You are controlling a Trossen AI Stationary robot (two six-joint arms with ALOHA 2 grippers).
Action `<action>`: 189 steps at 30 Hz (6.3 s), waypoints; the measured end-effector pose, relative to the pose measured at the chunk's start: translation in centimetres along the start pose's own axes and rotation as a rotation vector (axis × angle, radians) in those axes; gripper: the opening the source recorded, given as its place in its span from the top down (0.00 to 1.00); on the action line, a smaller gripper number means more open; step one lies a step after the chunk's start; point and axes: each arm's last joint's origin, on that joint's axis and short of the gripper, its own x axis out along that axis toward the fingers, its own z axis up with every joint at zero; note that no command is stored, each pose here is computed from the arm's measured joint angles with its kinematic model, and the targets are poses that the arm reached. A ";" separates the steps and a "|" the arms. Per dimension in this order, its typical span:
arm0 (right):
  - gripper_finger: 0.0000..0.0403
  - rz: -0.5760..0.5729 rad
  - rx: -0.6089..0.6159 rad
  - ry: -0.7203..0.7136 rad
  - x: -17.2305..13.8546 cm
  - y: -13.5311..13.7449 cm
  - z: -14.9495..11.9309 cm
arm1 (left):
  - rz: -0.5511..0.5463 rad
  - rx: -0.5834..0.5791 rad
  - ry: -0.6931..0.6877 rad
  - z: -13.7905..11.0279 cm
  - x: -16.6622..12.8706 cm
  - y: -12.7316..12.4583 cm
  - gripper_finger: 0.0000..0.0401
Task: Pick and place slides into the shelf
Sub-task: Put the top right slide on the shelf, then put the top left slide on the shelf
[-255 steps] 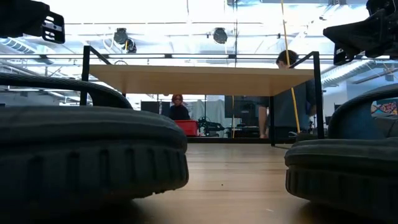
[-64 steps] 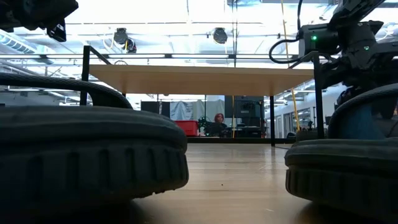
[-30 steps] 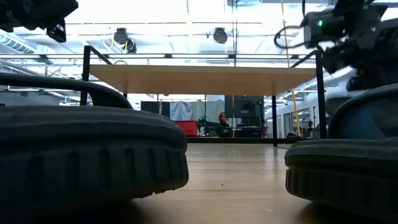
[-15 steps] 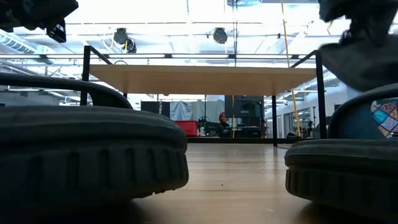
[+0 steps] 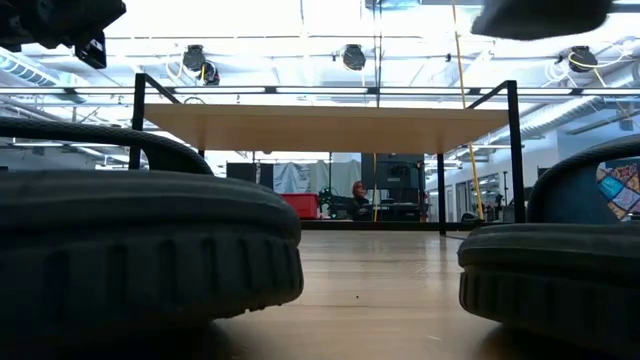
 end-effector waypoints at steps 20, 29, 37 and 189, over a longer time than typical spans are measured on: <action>1.00 0.118 -0.180 0.087 5.3 -4.5 11.6 | -0.002 0.014 0.014 -0.1 0.0 0.0 0.94; 1.00 0.128 -0.141 0.087 5.8 -7.2 12.4 | -0.002 0.022 0.021 -0.2 0.0 0.0 0.94; 0.99 0.121 -0.105 0.190 8.3 -9.0 11.7 | -0.002 0.023 0.022 -0.2 0.0 0.0 0.94; 1.00 0.126 -0.788 -1.206 16.3 -7.2 -14.8 | -0.233 0.428 0.039 -1.7 1.1 -0.5 1.00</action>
